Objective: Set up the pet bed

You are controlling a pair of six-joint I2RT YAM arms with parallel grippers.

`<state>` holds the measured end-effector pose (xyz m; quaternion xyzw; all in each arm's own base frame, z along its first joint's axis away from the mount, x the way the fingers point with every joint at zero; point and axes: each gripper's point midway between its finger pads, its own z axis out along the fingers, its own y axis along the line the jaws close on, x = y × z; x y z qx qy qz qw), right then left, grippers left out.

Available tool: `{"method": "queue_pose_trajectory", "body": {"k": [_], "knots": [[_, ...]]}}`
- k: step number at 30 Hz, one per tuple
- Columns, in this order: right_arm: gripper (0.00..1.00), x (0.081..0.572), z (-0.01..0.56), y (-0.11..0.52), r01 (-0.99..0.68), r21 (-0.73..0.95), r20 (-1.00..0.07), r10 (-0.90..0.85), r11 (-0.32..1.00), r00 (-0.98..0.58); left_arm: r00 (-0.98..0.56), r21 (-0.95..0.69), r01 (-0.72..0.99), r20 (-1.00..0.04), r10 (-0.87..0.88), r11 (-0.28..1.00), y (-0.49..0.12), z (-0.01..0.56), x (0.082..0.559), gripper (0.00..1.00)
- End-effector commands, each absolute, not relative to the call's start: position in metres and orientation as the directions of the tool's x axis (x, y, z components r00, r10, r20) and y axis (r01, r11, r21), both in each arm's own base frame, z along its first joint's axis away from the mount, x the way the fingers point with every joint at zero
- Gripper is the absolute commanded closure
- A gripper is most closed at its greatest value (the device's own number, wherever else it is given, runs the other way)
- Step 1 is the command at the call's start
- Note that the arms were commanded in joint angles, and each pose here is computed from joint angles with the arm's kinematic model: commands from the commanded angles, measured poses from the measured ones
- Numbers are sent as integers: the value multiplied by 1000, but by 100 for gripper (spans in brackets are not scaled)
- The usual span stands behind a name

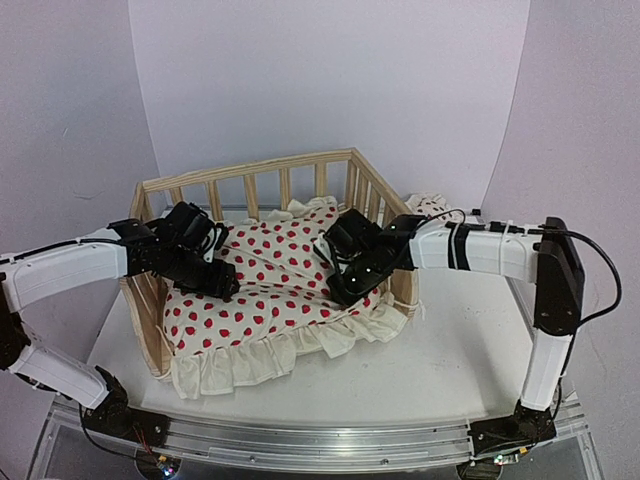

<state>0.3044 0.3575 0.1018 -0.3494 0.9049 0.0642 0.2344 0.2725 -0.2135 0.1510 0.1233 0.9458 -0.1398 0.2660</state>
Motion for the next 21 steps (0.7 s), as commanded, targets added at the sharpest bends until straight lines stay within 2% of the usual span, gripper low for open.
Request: {"method": "queue_pose_trajectory", "body": {"k": [1,4,8,12,14,18,21], "knots": [[56,300,131,322,-619,-140,-483,-599,773,-639,-820,-131,218,-562,109,967,-191,159,279,31],[41,295,183,342,-669,-54,-565,-575,741,-591,-790,-189,260,-606,96,947,-205,192,285,24],[3,278,266,356,-743,52,-690,-514,668,-511,-686,-293,369,-726,45,882,-230,280,293,18],[2,290,327,324,-659,60,-748,-403,750,-527,-560,-304,435,-828,-9,848,-231,359,296,12],[2,303,340,299,-593,27,-756,-372,805,-539,-515,-276,385,-856,-43,881,-214,376,305,10],[2,329,337,247,-436,-61,-746,-331,898,-578,-468,-265,224,-873,-135,938,-163,388,322,9],[9,336,318,233,-404,-79,-710,-336,912,-619,-436,-251,178,-887,-153,951,-143,395,321,8]]}}
